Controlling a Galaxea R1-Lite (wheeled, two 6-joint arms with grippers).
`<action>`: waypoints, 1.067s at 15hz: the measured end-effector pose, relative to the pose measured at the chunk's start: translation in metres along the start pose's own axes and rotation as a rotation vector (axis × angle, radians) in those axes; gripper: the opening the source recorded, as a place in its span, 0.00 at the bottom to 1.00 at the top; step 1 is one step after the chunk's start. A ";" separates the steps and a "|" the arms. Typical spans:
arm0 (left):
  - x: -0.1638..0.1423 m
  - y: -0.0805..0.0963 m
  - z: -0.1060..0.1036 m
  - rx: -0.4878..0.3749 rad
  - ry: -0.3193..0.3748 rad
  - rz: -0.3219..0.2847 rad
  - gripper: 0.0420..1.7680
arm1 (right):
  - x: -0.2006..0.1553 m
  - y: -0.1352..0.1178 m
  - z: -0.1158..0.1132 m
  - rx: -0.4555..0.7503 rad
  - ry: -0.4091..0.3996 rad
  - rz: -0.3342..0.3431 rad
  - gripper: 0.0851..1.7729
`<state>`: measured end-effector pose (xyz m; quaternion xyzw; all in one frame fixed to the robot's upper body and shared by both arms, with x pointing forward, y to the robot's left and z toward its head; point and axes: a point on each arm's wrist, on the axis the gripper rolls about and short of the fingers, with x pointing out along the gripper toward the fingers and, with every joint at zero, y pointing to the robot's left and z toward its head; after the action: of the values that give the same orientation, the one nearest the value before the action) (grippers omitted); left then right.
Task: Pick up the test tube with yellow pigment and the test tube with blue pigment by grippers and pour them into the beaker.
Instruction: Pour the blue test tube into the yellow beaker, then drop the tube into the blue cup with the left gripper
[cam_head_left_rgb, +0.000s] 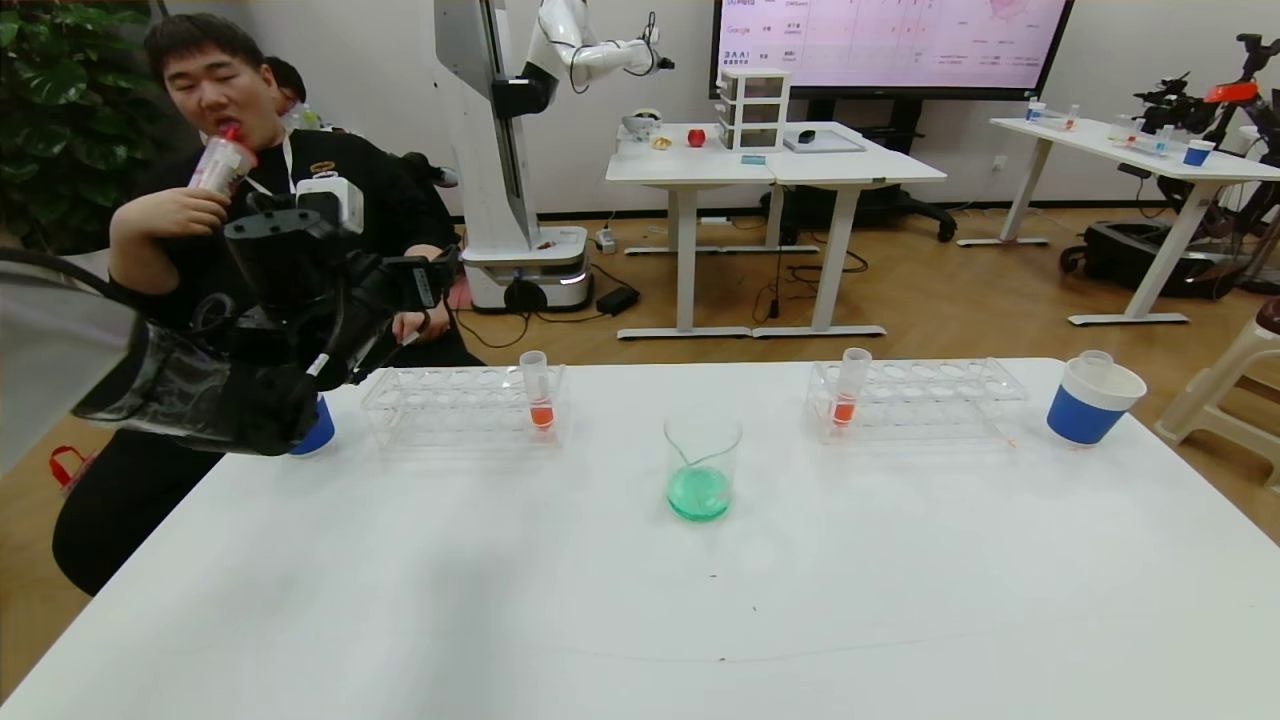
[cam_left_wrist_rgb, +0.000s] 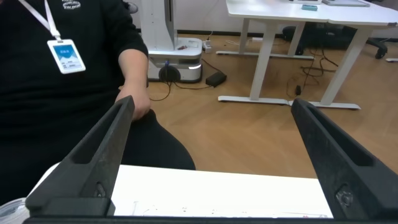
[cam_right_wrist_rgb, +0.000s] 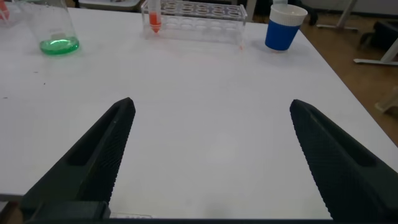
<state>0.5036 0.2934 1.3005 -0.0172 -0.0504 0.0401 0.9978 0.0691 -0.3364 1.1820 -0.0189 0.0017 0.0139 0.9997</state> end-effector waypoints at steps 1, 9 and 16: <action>-0.003 -0.004 0.009 0.006 -0.006 -0.011 0.99 | 0.000 0.000 0.000 0.000 0.000 -0.001 0.98; -0.082 0.001 0.120 0.017 -0.107 -0.041 0.99 | 0.000 0.000 0.000 0.000 0.000 -0.001 0.98; -0.223 0.037 0.153 0.152 -0.116 -0.011 0.99 | 0.000 0.000 0.000 0.000 0.000 -0.001 0.98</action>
<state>0.2641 0.3163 1.4292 0.0610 -0.1049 0.0394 0.9918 0.0691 -0.3364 1.1820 -0.0187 0.0017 0.0134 0.9997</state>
